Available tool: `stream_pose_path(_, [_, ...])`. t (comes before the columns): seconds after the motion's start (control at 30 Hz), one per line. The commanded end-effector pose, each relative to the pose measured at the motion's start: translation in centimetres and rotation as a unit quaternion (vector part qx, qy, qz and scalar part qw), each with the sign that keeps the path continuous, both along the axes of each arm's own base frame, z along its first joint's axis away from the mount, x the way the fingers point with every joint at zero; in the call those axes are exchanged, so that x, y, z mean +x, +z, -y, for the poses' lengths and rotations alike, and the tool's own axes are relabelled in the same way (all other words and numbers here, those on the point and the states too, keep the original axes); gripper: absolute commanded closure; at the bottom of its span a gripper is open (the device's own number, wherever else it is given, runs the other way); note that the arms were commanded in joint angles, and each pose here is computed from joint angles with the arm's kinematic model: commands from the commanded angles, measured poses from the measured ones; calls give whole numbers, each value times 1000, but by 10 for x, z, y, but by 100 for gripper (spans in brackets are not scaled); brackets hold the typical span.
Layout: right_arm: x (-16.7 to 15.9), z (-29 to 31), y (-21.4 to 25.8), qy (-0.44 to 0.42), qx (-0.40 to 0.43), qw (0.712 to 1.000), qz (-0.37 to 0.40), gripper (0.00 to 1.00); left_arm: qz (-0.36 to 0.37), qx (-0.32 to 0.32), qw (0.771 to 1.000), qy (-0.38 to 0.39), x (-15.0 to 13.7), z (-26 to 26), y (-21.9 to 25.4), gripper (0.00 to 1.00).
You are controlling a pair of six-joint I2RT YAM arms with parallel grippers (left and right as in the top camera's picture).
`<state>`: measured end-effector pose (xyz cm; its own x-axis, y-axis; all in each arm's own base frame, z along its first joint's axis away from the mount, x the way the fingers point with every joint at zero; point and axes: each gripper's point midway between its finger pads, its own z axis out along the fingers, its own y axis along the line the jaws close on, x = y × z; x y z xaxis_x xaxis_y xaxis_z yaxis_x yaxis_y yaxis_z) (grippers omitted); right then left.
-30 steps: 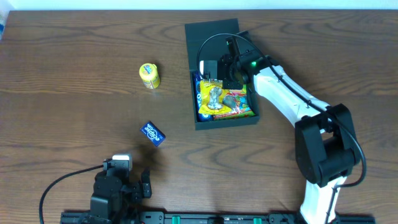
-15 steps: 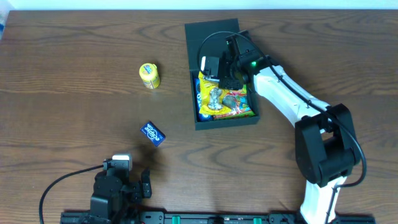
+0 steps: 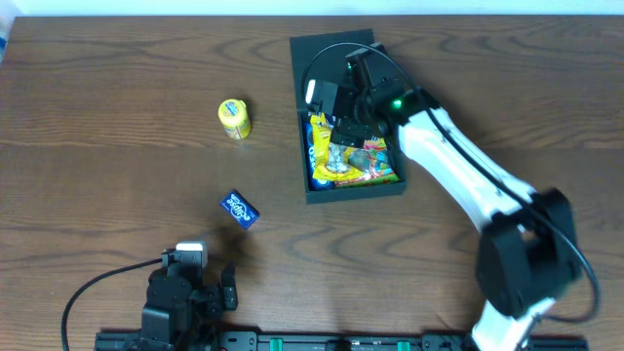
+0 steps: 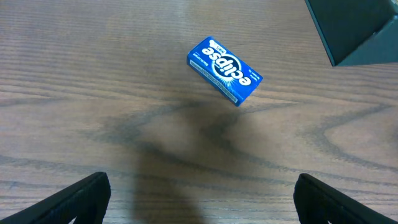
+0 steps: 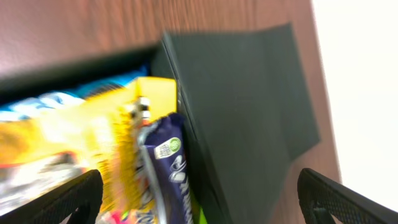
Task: Pack container
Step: 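Lower the bar along the box's right wall and release it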
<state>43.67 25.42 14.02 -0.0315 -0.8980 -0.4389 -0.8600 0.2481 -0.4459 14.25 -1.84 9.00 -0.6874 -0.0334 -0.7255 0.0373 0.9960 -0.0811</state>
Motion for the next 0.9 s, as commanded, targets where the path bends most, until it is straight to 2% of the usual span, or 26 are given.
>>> stream_pose_path(0.0, [-16,-12,40,-15,39,999,6,1,-33,13,999,16,-11,-8,-15,5])
stream_pose_path(0.27, [-34,0,17,-43,19,997,-58,1,-33,13,999,16,-11,-8,-15,5])
stream_pose_path(0.57, [-24,26,-5,-95,14,992,-88,1,-33,13,999,16,-11,-8,-15,5])
stream_pose_path(0.87, [-45,15,-34,-66,29,987,-144,1,-33,13,999,16,-11,-8,-15,5])
